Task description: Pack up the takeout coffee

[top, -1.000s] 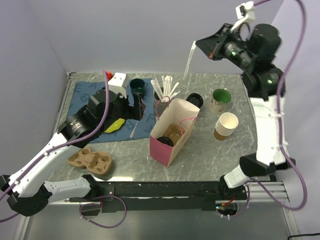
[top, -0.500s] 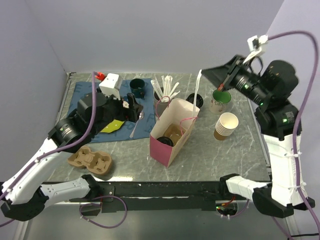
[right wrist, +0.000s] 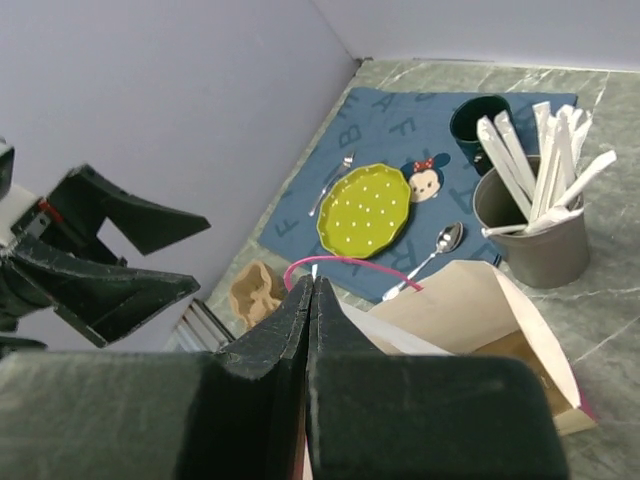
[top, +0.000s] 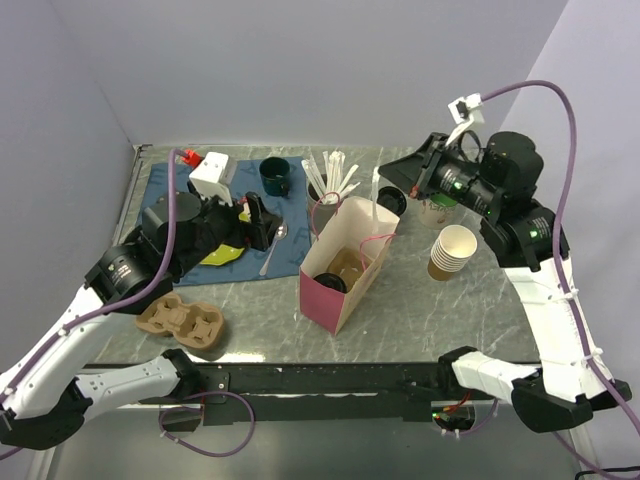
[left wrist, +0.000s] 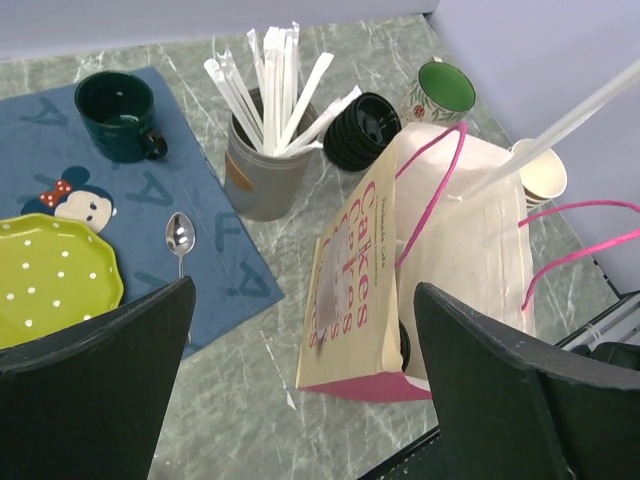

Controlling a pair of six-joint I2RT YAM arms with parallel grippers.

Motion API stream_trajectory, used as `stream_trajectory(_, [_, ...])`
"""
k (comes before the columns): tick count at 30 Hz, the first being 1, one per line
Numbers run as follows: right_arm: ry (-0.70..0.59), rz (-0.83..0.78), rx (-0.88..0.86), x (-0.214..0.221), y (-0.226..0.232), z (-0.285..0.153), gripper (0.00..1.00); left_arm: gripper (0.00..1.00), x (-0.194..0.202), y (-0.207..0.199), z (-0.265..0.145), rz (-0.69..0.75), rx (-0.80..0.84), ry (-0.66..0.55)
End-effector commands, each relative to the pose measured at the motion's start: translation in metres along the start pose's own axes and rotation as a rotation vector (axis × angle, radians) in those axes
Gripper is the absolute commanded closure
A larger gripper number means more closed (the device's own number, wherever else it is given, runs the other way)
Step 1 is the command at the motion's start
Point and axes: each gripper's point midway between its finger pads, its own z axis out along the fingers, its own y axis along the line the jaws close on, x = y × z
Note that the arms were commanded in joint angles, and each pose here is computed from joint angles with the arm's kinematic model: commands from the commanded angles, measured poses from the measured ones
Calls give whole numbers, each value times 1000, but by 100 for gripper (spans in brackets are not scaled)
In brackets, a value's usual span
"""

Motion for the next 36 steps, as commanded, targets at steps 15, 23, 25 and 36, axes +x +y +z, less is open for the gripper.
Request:
stream_trajectory(15, [175,-216,82,61,0,-29,39,3,6,-3,-6,-13,37,3])
stream_trajectory(23, [195,-98,192,47,7,-60,0,3,-9,-18,-11,-25,109,-26])
stream_trajectory(25, [201,-82,194,46,10,-66,0,3,-12,-23,-13,-31,135,-30])
stream_trajectory(36, [215,94,264,64,4,-79,0,3,-24,-31,-20,-105,170,-78])
